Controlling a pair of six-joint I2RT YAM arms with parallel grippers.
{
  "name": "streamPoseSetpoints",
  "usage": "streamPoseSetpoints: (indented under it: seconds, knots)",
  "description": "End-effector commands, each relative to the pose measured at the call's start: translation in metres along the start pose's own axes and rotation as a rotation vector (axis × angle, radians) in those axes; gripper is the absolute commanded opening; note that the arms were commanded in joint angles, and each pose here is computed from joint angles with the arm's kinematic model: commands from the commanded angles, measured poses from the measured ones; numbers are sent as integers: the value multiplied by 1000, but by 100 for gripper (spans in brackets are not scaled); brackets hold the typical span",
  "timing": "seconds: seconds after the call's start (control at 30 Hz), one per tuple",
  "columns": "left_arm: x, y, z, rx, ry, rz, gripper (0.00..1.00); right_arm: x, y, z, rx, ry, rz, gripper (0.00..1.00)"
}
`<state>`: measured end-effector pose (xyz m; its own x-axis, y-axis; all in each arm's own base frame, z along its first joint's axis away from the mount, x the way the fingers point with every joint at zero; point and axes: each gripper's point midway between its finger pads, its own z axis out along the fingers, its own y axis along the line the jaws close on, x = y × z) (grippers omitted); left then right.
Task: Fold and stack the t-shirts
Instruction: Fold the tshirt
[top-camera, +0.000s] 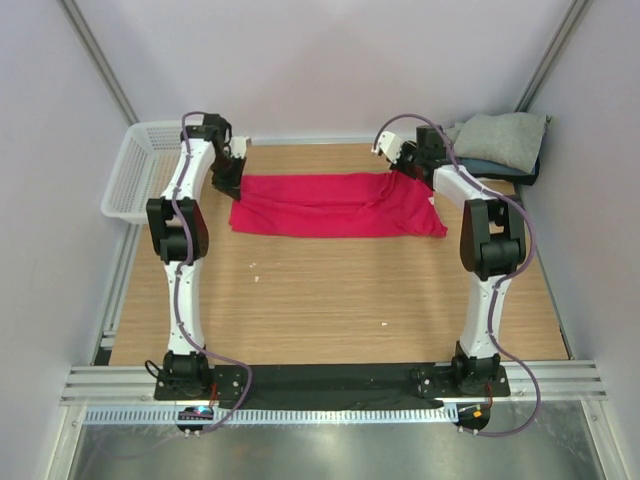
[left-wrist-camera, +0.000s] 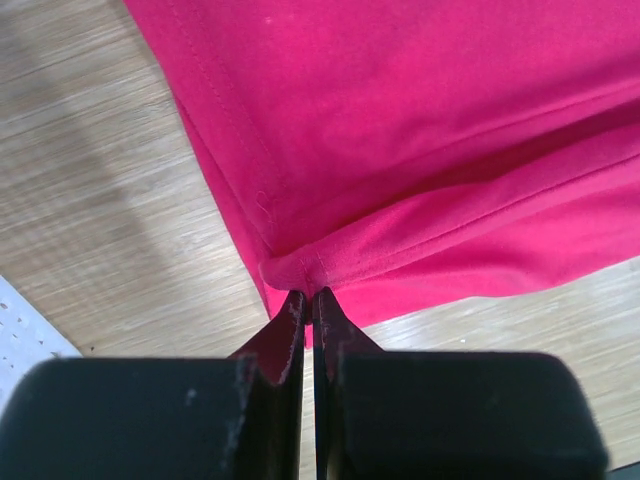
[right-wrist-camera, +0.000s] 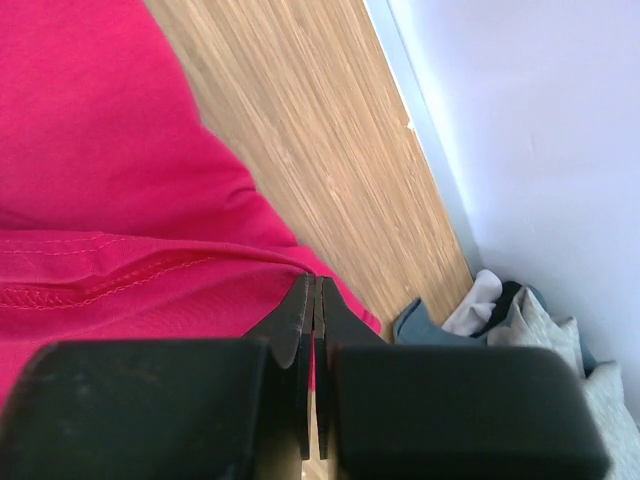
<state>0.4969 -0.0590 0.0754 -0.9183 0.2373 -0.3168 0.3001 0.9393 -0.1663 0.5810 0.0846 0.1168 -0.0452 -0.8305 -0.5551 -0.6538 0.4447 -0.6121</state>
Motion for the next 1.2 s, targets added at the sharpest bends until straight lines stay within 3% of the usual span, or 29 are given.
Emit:
streamPoseSetpoints:
  seconds: [0.0,0.37,0.77,0.8,0.87,0.9,1.03,1.17]
  knots:
    - [-18,11,-15,-64,-72,-12,0,-24,-40,-1,94,-48,-36,1]
    - [-35,16,-45,-118,-157,-16,0,-24,-52,5,139,-50,-22,1]
    - [-41,34,-32,-200,-159,-36,0,-12,-57,31,159,-18,-5,2]
    - [-40,40,-29,-226,-152,-47,1,-12,-58,32,170,-18,-4,1]
    - [-41,45,-24,-254,-149,-54,15,-6,-57,38,176,2,2,1]
    - [-41,49,-24,-285,-148,-66,32,-8,-60,38,197,-2,27,1]
    - [-53,34,-44,-297,-196,-22,43,-24,-85,21,312,-35,135,39]
    - [-65,9,-75,-263,-272,2,45,-57,-108,-22,377,-108,216,45]
